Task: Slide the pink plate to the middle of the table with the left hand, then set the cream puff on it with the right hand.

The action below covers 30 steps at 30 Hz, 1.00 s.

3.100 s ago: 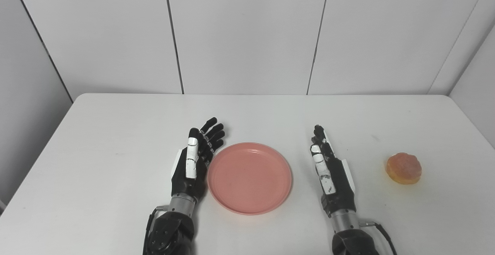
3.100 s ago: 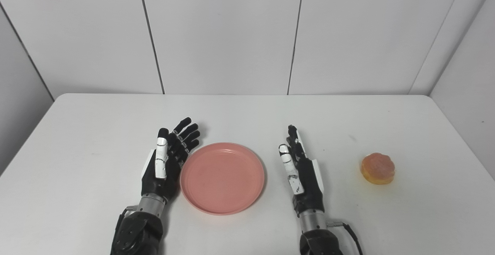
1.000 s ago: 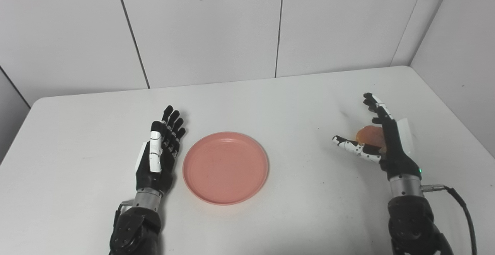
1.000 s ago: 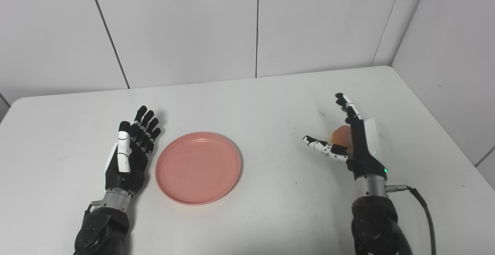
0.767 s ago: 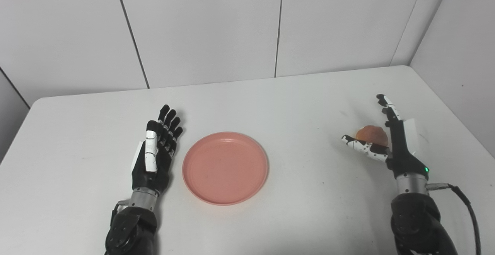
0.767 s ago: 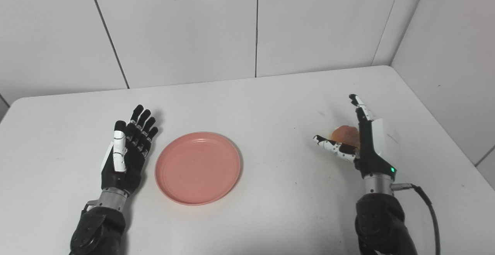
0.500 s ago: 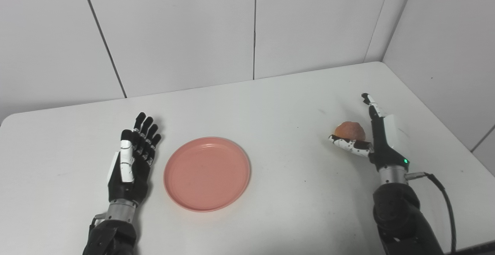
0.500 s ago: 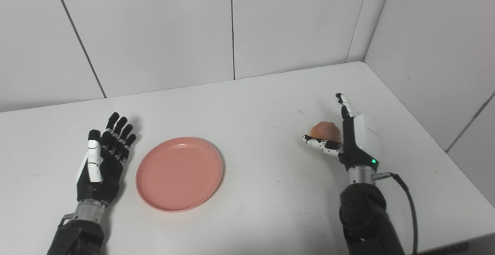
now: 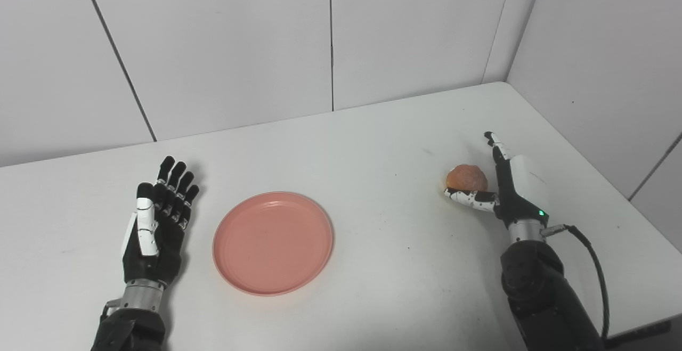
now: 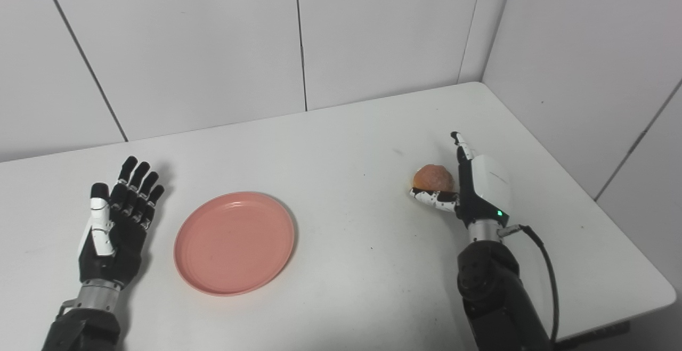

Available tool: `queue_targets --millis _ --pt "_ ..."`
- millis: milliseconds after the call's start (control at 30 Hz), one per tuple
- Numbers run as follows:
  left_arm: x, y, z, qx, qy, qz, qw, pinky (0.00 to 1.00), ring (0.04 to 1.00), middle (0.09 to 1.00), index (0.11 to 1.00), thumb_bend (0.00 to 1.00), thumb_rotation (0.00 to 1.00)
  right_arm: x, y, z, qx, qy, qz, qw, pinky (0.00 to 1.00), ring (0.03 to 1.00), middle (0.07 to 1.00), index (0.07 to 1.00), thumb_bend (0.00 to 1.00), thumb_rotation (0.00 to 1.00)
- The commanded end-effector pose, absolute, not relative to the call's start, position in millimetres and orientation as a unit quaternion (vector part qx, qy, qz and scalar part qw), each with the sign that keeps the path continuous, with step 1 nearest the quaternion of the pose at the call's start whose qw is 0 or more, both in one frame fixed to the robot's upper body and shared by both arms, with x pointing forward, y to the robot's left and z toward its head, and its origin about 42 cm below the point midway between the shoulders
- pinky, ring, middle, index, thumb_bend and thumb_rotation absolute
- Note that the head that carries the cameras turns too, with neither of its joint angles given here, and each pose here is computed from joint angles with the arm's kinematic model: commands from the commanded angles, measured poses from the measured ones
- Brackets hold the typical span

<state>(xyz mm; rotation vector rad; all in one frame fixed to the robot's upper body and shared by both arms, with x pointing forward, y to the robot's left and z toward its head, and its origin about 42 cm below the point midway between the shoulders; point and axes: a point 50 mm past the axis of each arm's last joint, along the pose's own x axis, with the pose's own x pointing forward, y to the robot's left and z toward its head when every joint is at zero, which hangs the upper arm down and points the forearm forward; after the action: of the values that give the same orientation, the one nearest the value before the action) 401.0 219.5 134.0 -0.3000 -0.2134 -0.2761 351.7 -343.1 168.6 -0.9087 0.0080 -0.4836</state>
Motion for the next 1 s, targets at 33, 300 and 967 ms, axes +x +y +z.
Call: queue_targets --millis 33,300,967 --pt "373 234 89 -0.153 -0.048 -0.117 0.980 1.00 1.000 0.998 0.973 0.64 0.97 361 -344 184 -0.445 -0.014 -0.237 0.864 0.73 0.852 0.876 0.887 0.87 0.25" --pt "371 233 91 -0.147 -0.049 -0.121 0.980 1.00 1.000 1.000 0.983 0.64 0.98 362 -340 178 -0.458 0.009 -0.219 0.862 0.65 0.761 0.812 0.819 0.80 0.11" --pt "367 224 93 -0.151 -0.051 -0.125 0.979 1.00 1.000 1.000 0.991 0.67 0.95 357 -346 179 -0.446 0.004 -0.238 0.863 0.19 0.286 0.471 0.487 0.52 0.00"
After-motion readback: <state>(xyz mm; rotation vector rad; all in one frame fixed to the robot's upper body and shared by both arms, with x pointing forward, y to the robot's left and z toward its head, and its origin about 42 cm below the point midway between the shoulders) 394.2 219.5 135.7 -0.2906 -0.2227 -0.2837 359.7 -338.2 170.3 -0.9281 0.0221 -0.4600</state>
